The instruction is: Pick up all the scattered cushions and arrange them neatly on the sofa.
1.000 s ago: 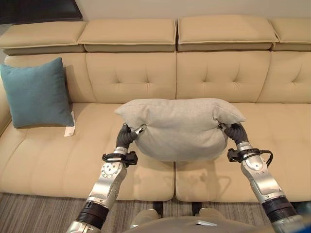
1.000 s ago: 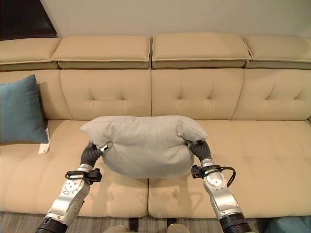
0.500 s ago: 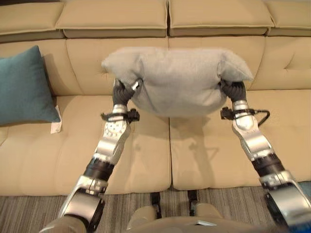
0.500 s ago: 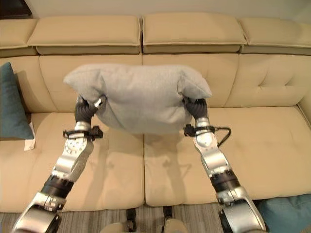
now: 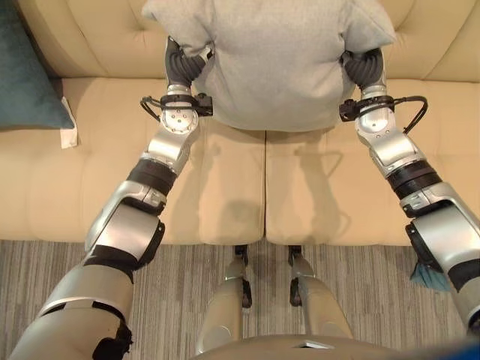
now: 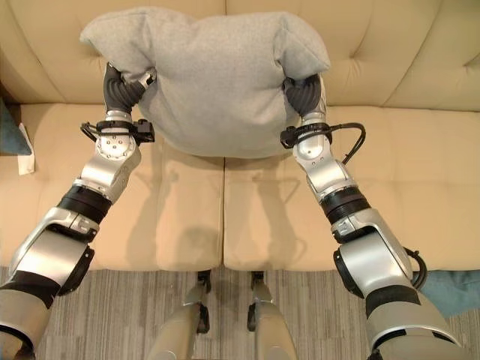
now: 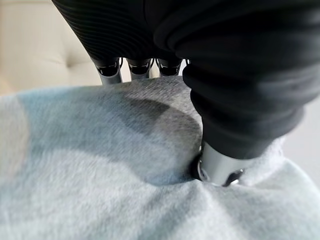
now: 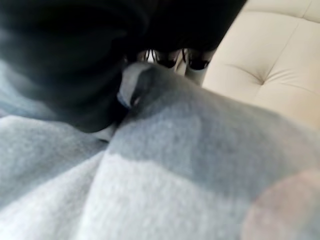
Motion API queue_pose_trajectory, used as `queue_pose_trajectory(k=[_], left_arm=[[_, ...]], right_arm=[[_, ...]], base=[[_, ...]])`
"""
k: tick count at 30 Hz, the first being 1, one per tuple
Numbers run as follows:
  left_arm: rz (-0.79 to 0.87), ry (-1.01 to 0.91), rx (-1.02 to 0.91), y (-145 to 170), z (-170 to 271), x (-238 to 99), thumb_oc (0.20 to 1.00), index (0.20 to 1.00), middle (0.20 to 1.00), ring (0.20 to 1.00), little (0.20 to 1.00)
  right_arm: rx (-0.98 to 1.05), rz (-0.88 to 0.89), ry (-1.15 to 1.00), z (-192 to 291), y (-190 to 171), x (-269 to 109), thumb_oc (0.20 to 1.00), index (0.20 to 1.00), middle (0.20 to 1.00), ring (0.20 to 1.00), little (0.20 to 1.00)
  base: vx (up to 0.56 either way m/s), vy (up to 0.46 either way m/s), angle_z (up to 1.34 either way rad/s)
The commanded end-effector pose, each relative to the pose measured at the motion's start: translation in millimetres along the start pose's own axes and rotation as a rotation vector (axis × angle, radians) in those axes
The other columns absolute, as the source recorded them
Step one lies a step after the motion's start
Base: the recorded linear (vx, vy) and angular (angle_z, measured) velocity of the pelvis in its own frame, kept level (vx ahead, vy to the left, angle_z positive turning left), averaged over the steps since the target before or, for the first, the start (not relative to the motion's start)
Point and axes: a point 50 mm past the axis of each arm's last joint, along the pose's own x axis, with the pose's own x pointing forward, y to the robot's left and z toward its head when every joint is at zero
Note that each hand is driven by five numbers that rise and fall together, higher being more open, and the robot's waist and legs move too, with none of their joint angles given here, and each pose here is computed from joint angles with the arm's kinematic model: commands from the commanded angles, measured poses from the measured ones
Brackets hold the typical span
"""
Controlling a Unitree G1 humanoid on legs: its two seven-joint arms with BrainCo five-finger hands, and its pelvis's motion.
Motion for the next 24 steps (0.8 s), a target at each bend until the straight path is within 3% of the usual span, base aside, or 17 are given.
queue_pose_trajectory(k=[1,11,12,13,14,19,22,24], left_arm=[[-0.109,-0.323,-0.091,-28.4,78.0,13.0,0.200,0.200,0.200,0.200,0.200],[-0.135,-0.268,-0.059,-34.3,67.9,15.8,0.200,0.200,0.200,0.200,0.200],[-0.129,-0.268,-0.051,-33.3,68.6,16.9,0.758,0.758,0.758,0.758,0.758],[-0.130,-0.272,-0.047,-33.6,69.9,17.4,1.000,1.000,1.000,1.000,1.000],[-0.130,-0.273,-0.047,-33.6,70.0,17.4,1.000,1.000,1.000,1.000,1.000],[-0.063,-0.242,0.007,-11.5,70.1,30.4,1.000,1.000,1.000,1.000,1.000],[0.013,-0.189,0.063,22.6,62.8,39.3,1.000,1.000,1.000,1.000,1.000],[0.119,-0.131,0.147,68.4,56.8,45.5,1.000,1.000,1.000,1.000,1.000]], right_arm=[[0.118,-0.025,-0.293,74.2,-4.5,18.0,0.200,0.200,0.200,0.200,0.200],[0.000,-0.027,-0.226,59.5,-8.9,26.9,0.200,0.200,0.200,0.200,0.200],[-0.017,-0.035,-0.219,57.8,-10.4,27.7,0.451,0.451,0.451,0.451,0.451],[-0.030,-0.043,-0.210,55.7,-11.7,28.3,0.871,0.871,0.871,0.871,0.871],[-0.030,-0.043,-0.210,55.8,-11.7,28.3,1.000,1.000,1.000,1.000,1.000],[-0.202,-0.108,-0.135,37.1,-37.7,37.1,1.000,1.000,1.000,1.000,1.000],[-0.289,-0.135,-0.038,15.8,-61.7,39.0,1.000,1.000,1.000,1.000,1.000],[-0.345,-0.216,0.053,-1.7,-97.9,38.6,1.000,1.000,1.000,1.000,1.000]], base=[[-0.01,-0.043,0.03],[-0.01,-0.046,0.05],[-0.01,-0.037,0.02],[-0.01,-0.018,0.03],[0.00,-0.023,0.04],[0.00,-0.011,0.02],[0.00,0.000,0.00],[0.00,0.000,0.00]])
